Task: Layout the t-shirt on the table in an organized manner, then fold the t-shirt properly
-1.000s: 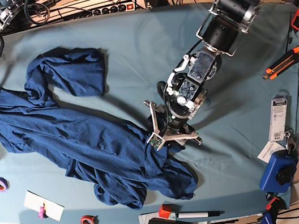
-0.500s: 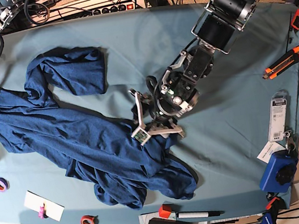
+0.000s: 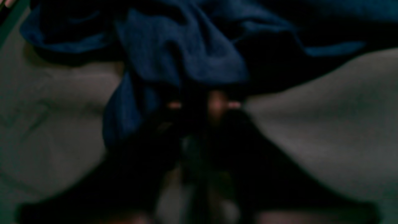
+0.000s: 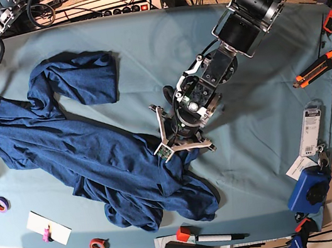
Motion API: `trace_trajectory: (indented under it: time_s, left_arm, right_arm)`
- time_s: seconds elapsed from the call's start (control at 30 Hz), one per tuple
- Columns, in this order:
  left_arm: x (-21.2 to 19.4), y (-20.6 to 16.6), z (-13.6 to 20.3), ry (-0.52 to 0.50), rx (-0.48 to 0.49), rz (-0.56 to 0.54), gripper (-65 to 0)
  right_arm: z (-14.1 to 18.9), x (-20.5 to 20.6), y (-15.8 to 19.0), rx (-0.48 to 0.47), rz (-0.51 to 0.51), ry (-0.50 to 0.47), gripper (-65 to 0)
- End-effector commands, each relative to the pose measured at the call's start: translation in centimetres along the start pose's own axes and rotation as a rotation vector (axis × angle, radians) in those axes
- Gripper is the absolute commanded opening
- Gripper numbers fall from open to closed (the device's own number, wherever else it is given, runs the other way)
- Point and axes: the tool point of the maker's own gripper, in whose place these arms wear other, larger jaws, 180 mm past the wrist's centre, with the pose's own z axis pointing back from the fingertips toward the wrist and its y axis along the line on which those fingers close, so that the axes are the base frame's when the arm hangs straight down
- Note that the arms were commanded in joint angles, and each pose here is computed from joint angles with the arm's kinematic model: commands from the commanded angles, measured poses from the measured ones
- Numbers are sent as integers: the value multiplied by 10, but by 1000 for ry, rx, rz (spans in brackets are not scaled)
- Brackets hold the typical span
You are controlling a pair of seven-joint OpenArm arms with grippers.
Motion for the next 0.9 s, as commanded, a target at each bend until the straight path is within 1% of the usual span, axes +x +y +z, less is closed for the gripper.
trace_trajectory:
  time_s: [0.0, 0.17, 0.23, 0.27, 0.4, 0.5, 0.63, 0.77, 0.87]
  left_arm:
    - [20, 13, 1, -51, 36, -19, -650]
    - [22, 22, 3, -41, 85, -102, -650]
    - [26, 26, 8, -36, 97, -116, -650]
    - [30, 28, 12, -42, 94, -124, -650]
    - [51, 28, 35, -81, 33, -154, -650]
    - [66, 18, 61, -127, -78, -195, -650]
    - [74, -6, 101, -180, -272, -285, -650]
    - [55, -29, 135, -149, -474, -398, -650]
    - [38, -43, 157, -112, -623, -434, -650]
  right_arm:
    - [6, 29, 1, 8, 22, -77, -650]
    - [7, 29, 1, 8, 22, -77, -650]
    - [7, 30, 2, 12, 19, -80, -650]
    - [7, 30, 2, 12, 19, -80, -650]
    - [7, 29, 2, 13, 20, -74, -650]
    - [7, 28, 2, 13, 20, -71, -650]
    - [7, 28, 2, 12, 20, -71, -650]
    - [6, 27, 2, 12, 20, -63, -650]
    - [6, 27, 2, 12, 20, -62, -650]
